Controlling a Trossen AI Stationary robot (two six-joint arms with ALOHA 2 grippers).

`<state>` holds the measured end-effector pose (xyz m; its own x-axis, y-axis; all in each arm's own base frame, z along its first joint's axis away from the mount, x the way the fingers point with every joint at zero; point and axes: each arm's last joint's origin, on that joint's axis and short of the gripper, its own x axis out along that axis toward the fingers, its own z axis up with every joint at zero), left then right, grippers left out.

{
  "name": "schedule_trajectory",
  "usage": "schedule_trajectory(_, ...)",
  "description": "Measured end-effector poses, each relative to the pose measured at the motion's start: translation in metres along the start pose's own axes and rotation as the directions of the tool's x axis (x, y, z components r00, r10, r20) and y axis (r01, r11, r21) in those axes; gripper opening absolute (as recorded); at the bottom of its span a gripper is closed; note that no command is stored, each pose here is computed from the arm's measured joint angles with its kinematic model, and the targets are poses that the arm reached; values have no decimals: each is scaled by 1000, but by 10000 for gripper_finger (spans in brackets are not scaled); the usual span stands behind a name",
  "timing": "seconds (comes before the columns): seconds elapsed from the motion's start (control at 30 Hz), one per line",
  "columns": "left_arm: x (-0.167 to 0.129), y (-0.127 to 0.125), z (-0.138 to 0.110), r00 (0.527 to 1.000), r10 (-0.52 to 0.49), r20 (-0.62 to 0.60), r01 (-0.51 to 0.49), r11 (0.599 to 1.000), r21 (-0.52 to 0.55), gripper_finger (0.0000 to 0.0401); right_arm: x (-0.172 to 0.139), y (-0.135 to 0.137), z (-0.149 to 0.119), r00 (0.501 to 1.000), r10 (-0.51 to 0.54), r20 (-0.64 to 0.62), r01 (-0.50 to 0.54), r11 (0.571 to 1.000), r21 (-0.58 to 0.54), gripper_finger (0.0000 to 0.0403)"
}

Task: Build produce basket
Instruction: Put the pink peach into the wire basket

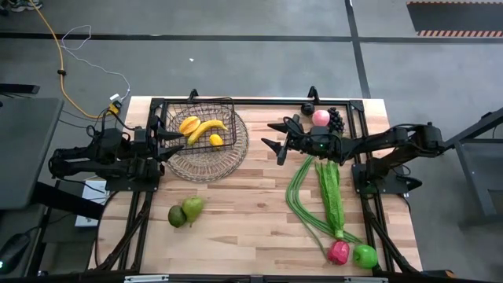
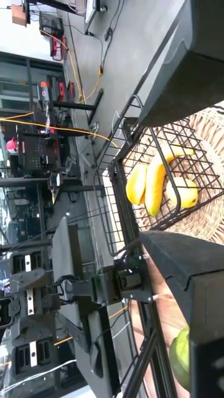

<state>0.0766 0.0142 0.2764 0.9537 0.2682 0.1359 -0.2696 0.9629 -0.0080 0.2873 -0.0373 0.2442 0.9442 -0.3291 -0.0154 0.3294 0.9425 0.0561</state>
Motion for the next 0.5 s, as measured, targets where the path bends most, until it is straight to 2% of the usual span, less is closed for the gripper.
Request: schedule_trajectory(0.5,0,0,0,1000,3,0,-3,1000,10,166,0,0,-1,1000,-1,-7,1,1000,-14,277)
